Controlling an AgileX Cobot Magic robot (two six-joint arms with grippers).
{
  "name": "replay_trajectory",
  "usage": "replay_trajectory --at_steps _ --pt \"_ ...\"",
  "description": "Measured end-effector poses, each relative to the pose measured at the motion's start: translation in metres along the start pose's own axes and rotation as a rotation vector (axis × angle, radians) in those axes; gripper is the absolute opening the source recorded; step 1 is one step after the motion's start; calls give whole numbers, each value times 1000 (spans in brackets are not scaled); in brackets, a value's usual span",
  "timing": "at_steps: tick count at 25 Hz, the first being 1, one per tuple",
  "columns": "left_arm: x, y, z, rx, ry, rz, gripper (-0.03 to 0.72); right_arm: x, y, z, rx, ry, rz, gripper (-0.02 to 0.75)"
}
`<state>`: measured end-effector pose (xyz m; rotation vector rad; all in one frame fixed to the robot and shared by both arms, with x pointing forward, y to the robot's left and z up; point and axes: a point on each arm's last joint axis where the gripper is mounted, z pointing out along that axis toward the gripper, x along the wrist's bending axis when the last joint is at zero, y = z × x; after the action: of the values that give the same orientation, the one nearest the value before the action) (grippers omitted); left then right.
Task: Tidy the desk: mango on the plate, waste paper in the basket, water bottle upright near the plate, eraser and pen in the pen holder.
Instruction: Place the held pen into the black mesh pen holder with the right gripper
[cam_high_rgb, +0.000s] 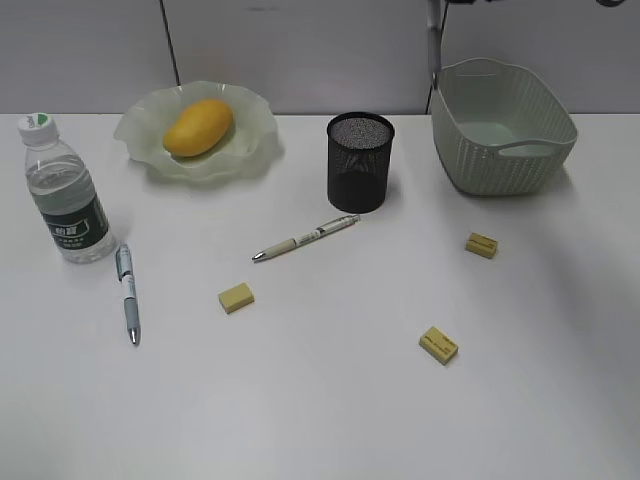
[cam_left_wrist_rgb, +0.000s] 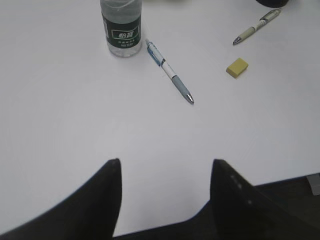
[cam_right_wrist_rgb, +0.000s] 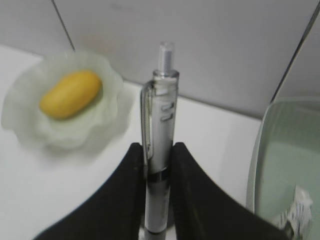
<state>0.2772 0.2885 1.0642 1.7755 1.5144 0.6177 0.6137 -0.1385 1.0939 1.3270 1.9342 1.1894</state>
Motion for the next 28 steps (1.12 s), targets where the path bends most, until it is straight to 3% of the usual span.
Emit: replay_trajectory --at_steps 4,10,17,28 --pt "0 0 0 0 0 0 428 -2 16 1 -188 -15 25 139" --pt "0 0 0 0 0 0 428 -4 13 20 -277 -31 49 139" --pt "0 0 0 0 0 0 428 17 -14 59 -238 4 24 139" --pt "0 0 0 0 0 0 428 16 -62 108 -125 -5 -4 139"
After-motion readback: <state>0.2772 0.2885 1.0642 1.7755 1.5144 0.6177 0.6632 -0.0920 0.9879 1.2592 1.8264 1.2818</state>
